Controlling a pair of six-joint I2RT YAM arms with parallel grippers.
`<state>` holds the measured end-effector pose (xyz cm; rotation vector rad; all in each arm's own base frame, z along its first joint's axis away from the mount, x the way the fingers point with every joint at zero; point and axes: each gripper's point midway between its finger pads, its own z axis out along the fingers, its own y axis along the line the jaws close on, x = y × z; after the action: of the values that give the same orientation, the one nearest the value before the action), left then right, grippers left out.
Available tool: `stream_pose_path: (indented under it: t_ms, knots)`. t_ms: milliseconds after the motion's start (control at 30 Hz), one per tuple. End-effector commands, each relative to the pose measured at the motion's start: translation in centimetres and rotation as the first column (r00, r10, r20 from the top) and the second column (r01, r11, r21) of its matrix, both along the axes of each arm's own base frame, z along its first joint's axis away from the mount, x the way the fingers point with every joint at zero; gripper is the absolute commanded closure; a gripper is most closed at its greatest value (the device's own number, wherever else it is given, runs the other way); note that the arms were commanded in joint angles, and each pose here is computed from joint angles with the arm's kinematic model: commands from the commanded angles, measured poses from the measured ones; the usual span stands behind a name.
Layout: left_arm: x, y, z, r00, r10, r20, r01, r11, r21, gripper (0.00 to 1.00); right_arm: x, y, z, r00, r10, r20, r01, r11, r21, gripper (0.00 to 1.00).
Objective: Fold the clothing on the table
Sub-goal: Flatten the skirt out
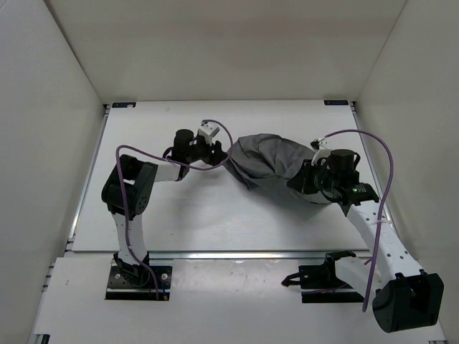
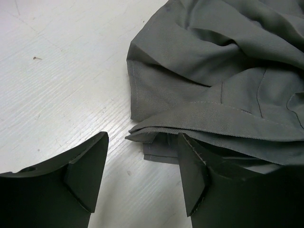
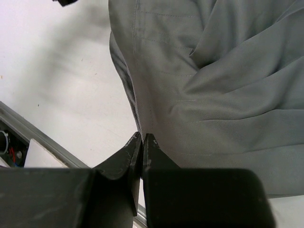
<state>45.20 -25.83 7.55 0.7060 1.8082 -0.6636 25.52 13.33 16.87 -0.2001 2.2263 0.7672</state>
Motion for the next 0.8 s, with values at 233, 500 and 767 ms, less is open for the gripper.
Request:
stream_pose_path:
  t_ms: [233, 500, 767]
  knots:
    - [-0.1, -2.0, 2.2, 0.99, -0.121, 0.07, 0.12, 0.993, 0.015, 0.22, 1.0, 0.1, 4.4, 0.995, -0.008, 0.103, 0.0, 0.997, 0.077, 1.0]
    - [-0.8, -2.6, 2.2, 0.977, -0.193, 0.089, 0.191, 0.981, 0.032, 0.24, 0.6, 0.6, 7.6, 0.986, 0.029, 0.165, -0.046, 0.994, 0.097, 1.0]
    - [-1.2, -2.8, 2.3, 0.967, -0.231, 0.102, 0.231, 0.973, 0.02, 0.2, -0.1, 1.0, 10.0, 0.97, 0.064, 0.233, -0.091, 0.99, 0.109, 1.0]
